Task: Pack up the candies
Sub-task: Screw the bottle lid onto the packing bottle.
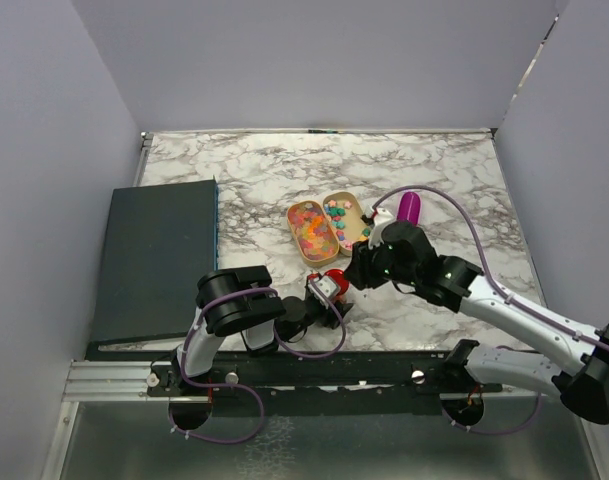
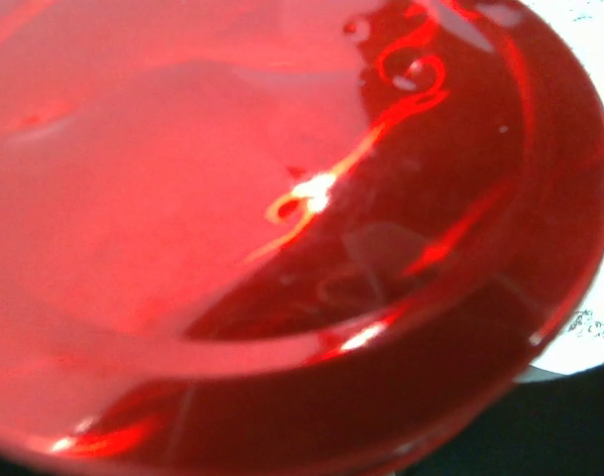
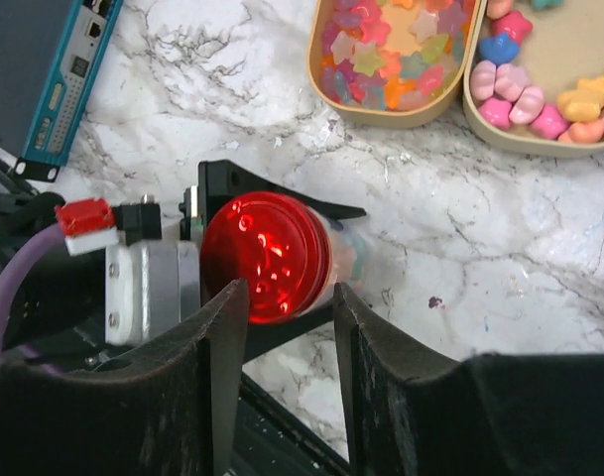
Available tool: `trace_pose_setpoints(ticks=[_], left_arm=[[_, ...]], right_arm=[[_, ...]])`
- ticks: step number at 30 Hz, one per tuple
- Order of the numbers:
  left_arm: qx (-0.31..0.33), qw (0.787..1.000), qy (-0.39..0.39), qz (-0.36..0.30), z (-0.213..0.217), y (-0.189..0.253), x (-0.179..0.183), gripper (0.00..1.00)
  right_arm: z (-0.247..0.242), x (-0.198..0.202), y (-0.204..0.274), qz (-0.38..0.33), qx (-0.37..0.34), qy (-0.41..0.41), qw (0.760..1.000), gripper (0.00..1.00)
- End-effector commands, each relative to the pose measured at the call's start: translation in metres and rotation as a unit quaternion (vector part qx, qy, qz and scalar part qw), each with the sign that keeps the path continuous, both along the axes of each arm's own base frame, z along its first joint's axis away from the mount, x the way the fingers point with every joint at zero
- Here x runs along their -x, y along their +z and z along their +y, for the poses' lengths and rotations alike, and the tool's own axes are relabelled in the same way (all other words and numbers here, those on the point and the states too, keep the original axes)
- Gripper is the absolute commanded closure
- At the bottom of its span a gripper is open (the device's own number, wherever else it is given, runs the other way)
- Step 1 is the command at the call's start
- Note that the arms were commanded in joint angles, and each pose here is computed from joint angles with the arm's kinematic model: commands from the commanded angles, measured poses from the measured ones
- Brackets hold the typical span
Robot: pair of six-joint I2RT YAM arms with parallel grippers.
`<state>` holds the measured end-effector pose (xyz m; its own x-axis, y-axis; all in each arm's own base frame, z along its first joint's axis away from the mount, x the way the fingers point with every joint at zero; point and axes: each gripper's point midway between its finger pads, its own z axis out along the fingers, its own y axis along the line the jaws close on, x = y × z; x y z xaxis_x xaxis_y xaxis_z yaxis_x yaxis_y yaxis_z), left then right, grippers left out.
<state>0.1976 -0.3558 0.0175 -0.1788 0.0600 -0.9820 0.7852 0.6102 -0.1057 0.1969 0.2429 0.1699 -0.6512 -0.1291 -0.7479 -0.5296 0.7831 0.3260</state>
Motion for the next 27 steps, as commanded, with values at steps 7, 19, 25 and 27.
trace_pose_setpoints(ticks=[7,19,25,27], left_arm=[[0.03,0.999,-0.019,0.025,0.003,-0.003,0.012,0.74],[0.031,0.999,-0.02,0.025,0.002,-0.003,0.012,0.74],[0.03,0.999,-0.02,0.025,0.0,-0.003,0.011,0.74],[0.029,0.999,-0.018,0.026,-0.001,-0.003,0.01,0.74]], right_arm=[[0.03,-0.038,-0.004,-0.01,-0.002,0.036,0.999,0.58],[0.029,-0.009,-0.041,0.051,-0.008,0.076,0.996,0.72],[0.022,0.006,-0.054,0.071,-0.006,0.087,0.994,0.82],[0.017,0.012,-0.057,0.076,-0.006,0.086,0.993,0.85]])
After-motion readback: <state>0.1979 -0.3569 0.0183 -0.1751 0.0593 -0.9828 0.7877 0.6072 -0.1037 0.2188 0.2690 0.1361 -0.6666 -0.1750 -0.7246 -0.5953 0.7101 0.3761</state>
